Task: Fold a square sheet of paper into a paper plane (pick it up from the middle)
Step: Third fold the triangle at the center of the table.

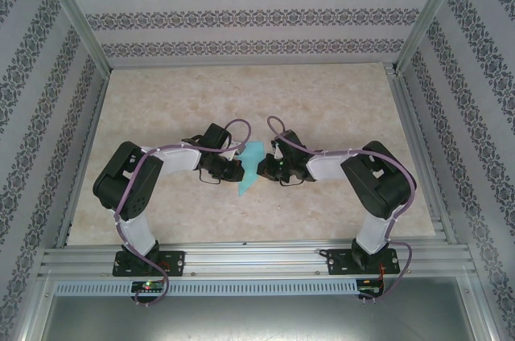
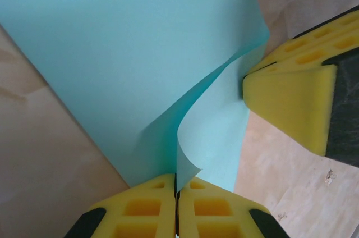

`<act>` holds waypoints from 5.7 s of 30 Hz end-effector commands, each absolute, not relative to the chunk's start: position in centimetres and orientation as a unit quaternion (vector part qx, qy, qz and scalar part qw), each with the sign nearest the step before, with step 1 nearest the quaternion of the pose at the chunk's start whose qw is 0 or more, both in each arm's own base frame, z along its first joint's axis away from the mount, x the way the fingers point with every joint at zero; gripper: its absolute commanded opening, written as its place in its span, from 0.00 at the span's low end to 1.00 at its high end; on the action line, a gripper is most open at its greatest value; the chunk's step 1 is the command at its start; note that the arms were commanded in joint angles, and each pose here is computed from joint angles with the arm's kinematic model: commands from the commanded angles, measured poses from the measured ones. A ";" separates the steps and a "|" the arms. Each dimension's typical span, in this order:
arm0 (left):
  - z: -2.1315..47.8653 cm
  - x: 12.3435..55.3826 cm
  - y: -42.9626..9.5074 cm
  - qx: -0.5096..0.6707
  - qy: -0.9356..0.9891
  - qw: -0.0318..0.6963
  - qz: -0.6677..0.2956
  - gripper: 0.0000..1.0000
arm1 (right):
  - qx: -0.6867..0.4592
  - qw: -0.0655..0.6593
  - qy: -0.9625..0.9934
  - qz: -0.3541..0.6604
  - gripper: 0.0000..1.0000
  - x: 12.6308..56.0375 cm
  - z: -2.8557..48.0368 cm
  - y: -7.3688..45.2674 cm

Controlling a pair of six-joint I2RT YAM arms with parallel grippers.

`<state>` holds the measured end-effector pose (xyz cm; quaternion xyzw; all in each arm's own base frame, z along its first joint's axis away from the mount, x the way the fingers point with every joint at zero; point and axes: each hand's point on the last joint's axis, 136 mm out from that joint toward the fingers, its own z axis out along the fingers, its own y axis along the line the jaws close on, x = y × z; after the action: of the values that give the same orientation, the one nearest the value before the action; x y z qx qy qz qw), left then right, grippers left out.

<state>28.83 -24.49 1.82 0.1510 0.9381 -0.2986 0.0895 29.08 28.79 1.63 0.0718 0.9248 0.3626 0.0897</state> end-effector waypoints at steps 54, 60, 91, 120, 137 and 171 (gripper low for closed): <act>-0.3 27.4 -22.8 0.148 0.953 0.046 -0.259 0.09 | 0.087 0.092 0.940 0.315 0.12 31.5 1.3 25.8; -0.3 27.4 -22.8 0.149 0.953 0.046 -0.259 0.09 | 0.050 0.119 0.920 0.371 0.13 32.2 5.6 28.3; 9.7 27.8 -24.3 0.096 0.926 0.135 -0.338 0.32 | 0.069 0.069 0.947 0.307 0.11 29.8 -0.8 27.6; 0.7 23.2 -24.7 0.100 0.947 -0.036 -0.302 0.14 | 0.066 0.058 0.959 0.271 0.11 29.5 -1.6 26.4; 0.0 20.9 -22.2 0.066 0.958 -0.058 -0.273 0.11 | 0.065 0.052 0.963 0.257 0.10 29.5 -2.2 26.0; -0.5 22.9 -22.4 0.032 0.955 -0.036 -0.292 0.14 | 0.046 0.085 0.950 0.297 0.14 31.0 1.6 27.5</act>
<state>25.41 -24.80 1.65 0.0323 0.9388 -0.3430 -0.0005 30.60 28.98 1.59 0.0427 0.9396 0.3317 0.0733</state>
